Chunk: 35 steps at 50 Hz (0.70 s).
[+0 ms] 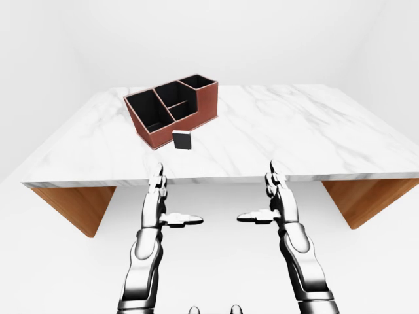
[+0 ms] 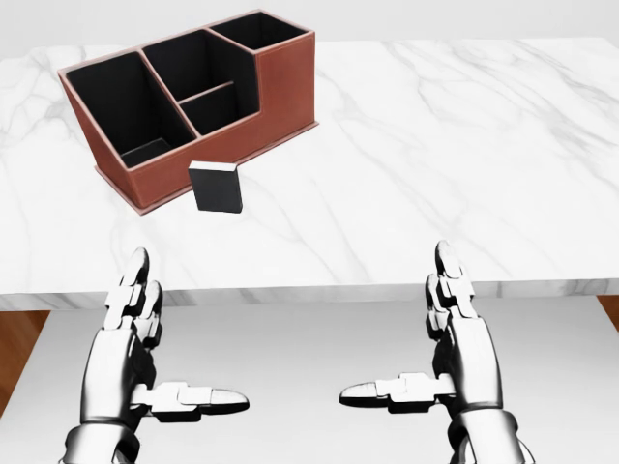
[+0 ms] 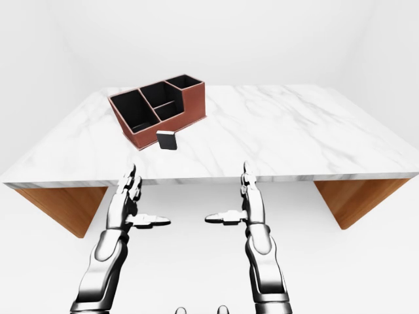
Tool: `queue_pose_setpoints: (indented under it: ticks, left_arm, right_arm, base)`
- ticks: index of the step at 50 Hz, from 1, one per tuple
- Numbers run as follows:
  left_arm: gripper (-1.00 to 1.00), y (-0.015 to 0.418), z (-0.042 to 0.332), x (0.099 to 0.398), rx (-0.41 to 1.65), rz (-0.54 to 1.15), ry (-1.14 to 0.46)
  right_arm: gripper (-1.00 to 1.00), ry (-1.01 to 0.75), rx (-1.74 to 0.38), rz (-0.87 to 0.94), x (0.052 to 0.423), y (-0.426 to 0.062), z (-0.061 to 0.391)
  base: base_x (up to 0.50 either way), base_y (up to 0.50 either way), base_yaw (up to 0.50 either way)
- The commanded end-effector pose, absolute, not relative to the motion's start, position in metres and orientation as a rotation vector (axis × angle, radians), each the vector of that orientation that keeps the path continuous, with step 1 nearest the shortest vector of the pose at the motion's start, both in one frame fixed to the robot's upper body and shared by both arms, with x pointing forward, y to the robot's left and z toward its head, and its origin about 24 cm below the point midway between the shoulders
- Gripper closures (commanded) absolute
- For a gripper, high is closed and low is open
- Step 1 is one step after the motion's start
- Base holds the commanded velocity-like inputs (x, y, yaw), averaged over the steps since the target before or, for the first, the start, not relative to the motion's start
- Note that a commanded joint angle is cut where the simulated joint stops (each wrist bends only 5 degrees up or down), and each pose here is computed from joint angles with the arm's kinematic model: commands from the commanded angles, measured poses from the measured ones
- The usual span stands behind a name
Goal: Pick up the book and place it in the left compartment of the caddy.
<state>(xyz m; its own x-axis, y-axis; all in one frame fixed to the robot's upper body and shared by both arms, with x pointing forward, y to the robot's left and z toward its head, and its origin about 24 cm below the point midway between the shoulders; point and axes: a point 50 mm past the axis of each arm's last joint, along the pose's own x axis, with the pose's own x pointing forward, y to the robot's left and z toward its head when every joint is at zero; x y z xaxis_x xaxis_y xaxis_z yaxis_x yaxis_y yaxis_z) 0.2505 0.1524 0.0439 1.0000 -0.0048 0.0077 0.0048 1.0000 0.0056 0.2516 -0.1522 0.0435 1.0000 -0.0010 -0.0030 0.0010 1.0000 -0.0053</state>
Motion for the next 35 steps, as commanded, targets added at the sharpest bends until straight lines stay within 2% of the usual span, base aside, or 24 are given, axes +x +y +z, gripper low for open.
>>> queue_pose_setpoints:
  ticks: [1, 7, 16, 22, 30, 35]
  left_arm:
    - [-1.00, 0.157, 0.061, 0.232, 0.028, -0.024, -0.052]
    - [-1.00, 0.158, 0.078, 0.214, 0.097, -0.003, -0.105]
    - [-1.00, 0.165, 0.150, 0.163, 0.124, 0.016, -0.380]
    - [-1.00, 0.163, 0.174, 0.139, 0.172, 0.034, -0.469]
    - [-1.00, 0.162, 0.178, 0.135, 0.174, 0.024, -0.483]
    - [-1.00, 0.160, 0.171, 0.142, 0.179, 0.019, -0.457]
  right_arm:
    - [-1.00, -0.023, -0.019, -0.004, 0.238, -0.155, 0.058]
    - [-1.00, -0.138, -0.049, -0.019, 0.223, -0.154, 0.086]
    - [-1.00, -0.343, -0.156, -0.027, 0.185, -0.151, 0.136]
    - [-1.00, -0.389, -0.167, -0.042, 0.169, -0.153, 0.149]
    - [-1.00, -0.389, -0.186, -0.046, 0.163, -0.155, 0.151]
    - [-1.00, -0.404, -0.209, -0.054, 0.163, -0.153, 0.154]
  base:
    - [0.00, 0.00, 0.00]
    - [0.00, 0.00, 0.00]
    - [0.00, 0.00, 0.00]
    - [0.00, 0.00, 0.00]
    - [0.00, 0.00, 0.00]
    - [0.45, 0.00, 0.00]
